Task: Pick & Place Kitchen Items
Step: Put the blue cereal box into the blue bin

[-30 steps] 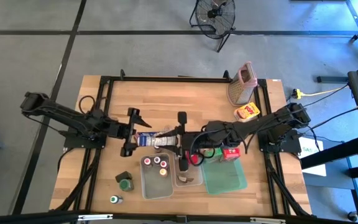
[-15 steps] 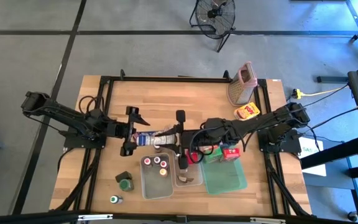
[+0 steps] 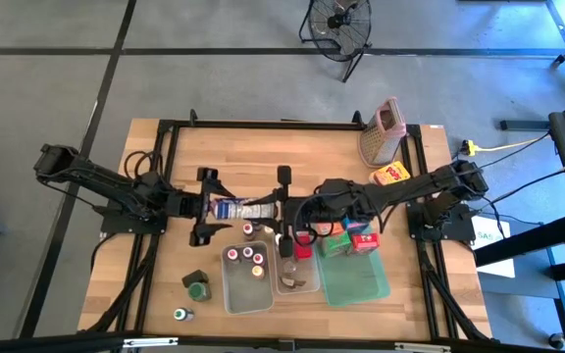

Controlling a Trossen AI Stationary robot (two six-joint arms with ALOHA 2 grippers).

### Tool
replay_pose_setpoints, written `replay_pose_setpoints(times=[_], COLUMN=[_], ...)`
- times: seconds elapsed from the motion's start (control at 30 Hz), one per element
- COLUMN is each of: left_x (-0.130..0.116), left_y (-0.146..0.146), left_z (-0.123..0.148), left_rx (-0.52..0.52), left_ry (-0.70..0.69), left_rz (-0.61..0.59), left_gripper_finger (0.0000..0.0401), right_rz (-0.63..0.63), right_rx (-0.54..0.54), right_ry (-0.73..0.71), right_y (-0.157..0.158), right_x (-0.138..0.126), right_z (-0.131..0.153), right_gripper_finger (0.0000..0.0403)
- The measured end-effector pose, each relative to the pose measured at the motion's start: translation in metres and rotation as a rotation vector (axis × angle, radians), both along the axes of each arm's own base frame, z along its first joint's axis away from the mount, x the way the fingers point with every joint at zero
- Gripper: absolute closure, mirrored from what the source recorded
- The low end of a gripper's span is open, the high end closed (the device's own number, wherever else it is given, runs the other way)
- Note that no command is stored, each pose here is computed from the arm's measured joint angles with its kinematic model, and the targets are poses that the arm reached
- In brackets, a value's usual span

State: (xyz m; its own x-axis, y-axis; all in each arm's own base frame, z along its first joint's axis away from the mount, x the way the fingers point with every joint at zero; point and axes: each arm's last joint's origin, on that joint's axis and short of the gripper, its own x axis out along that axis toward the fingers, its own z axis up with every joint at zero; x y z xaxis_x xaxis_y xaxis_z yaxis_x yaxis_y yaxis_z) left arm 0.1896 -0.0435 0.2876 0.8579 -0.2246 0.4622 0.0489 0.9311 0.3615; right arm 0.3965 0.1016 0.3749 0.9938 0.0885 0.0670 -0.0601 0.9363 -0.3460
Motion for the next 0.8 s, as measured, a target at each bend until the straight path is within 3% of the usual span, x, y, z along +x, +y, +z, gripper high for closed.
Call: replay_pose_setpoints(times=[0.37, 0.8], left_x=[-0.001, 0.002], left_y=[0.001, 0.009], left_z=[0.002, 0.002], left_rx=[-0.008, -0.042], left_ry=[-0.019, -0.024], left_rz=[0.017, 0.029], left_gripper_finger=[0.0137, 0.0216], right_rz=[0.030, 0.012], right_rx=[0.018, 0.009], right_ry=[-0.003, -0.015], right_y=[-0.010, -0.012], right_x=[0.003, 0.014], right_z=[0.000, -0.011], right_gripper_finger=[0.0280, 0.0280])
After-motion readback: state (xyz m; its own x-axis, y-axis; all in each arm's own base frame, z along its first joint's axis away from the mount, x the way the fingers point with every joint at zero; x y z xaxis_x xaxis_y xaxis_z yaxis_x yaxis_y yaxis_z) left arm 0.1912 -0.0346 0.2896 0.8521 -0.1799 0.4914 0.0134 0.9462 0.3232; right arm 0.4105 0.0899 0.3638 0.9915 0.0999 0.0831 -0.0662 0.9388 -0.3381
